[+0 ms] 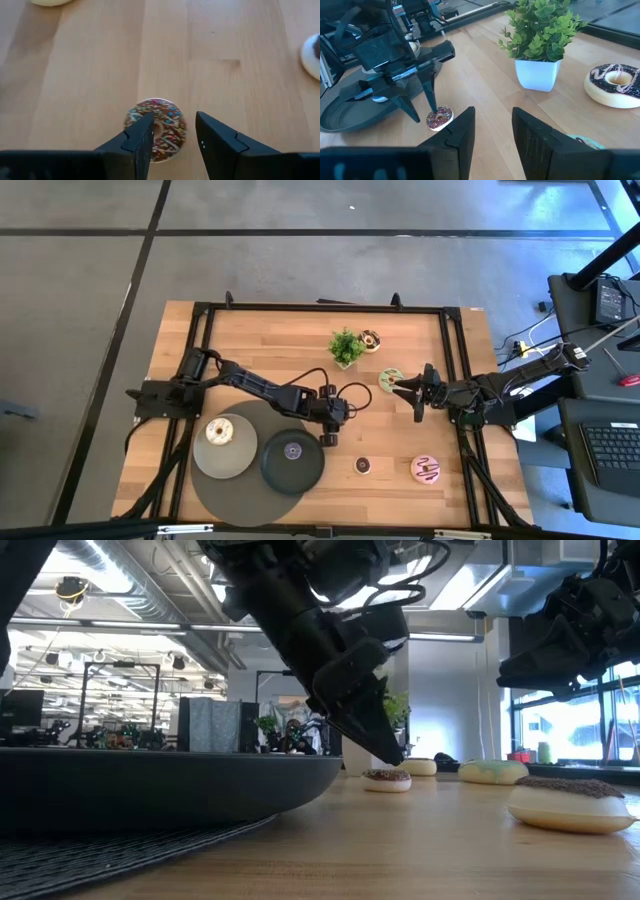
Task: Pick & Place donuts
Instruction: Put the small brown donut on the black plate
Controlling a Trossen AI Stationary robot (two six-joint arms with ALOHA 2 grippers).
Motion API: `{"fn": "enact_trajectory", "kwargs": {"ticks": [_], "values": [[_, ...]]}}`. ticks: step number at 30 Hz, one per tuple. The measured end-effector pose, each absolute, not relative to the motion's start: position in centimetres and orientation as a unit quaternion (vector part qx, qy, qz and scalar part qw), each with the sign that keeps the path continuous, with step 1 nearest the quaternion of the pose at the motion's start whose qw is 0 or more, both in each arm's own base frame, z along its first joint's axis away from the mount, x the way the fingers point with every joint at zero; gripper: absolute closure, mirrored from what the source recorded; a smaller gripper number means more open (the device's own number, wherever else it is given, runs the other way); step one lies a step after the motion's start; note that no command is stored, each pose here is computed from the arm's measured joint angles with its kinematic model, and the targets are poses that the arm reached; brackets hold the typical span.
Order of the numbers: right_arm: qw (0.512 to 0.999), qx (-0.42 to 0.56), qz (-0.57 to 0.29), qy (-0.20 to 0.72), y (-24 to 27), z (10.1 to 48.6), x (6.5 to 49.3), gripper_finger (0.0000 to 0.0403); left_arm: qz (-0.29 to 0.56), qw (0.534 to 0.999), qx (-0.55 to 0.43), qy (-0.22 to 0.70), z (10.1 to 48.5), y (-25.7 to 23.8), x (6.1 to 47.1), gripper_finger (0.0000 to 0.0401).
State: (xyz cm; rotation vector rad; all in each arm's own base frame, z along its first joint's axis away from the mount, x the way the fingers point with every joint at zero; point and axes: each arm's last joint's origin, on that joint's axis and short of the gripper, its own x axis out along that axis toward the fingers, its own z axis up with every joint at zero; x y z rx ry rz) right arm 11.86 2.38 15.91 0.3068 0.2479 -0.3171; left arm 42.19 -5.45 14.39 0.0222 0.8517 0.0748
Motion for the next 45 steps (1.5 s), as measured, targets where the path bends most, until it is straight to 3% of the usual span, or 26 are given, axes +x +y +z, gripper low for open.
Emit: {"fn": "enact_trajectory", "kwargs": {"ticks": [23,45], "values": [[0.968,0.153,-0.157,0.122,2.4,15.9,11.9,0.0271,0.03,0.906,0.009,0.422,13.3,-5.6,42.4,0.0264],[0.968,0.152,-0.157,0.123,2.4,15.9,11.9,0.0271,0.034,0.904,0.013,0.426,13.2,-5.6,42.3,0.0373]]}}
